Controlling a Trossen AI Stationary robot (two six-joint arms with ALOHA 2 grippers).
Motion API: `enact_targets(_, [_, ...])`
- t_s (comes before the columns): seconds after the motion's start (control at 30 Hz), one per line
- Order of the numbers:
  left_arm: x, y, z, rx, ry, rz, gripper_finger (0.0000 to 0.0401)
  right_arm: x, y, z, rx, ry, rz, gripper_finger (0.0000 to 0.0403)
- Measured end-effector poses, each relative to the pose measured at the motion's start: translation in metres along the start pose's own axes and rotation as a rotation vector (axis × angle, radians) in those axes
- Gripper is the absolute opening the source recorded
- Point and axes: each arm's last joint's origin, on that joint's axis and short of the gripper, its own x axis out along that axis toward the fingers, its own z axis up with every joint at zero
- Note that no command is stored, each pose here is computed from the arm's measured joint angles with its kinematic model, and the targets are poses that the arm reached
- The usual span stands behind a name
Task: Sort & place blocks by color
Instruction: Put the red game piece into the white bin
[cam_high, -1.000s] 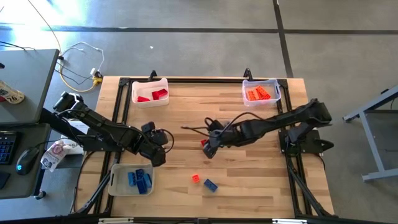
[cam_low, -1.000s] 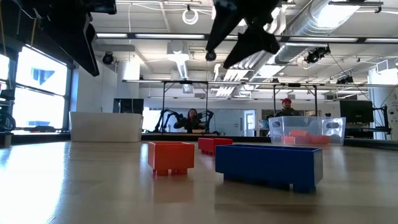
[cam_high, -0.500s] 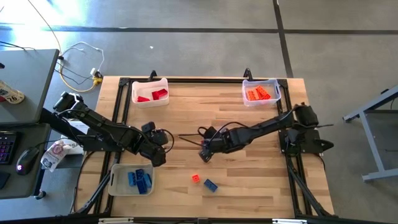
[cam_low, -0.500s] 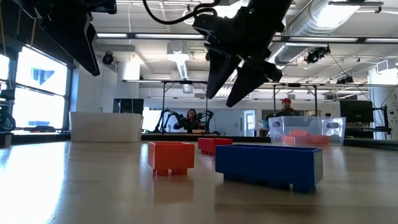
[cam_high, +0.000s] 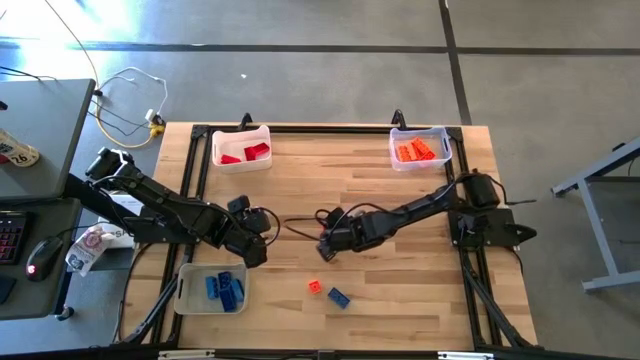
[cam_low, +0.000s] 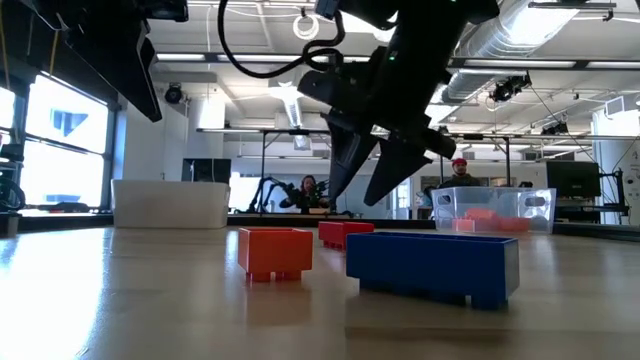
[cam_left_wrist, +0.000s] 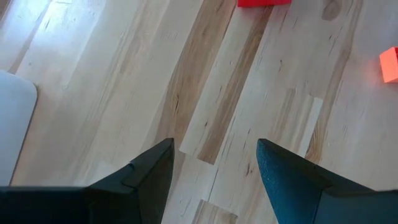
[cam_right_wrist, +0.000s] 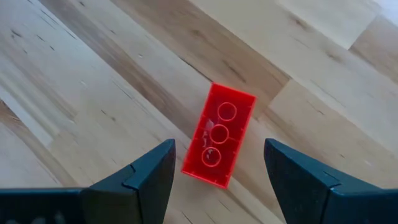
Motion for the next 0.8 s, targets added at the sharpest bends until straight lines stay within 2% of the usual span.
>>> enact_targets(0.8, [0.0, -0.002, 0.002, -0.012, -0.017, -0.015, 0.0214, 0.041, 0.004, -0.021, -0.028, 0.029, -0.064, 0.0227])
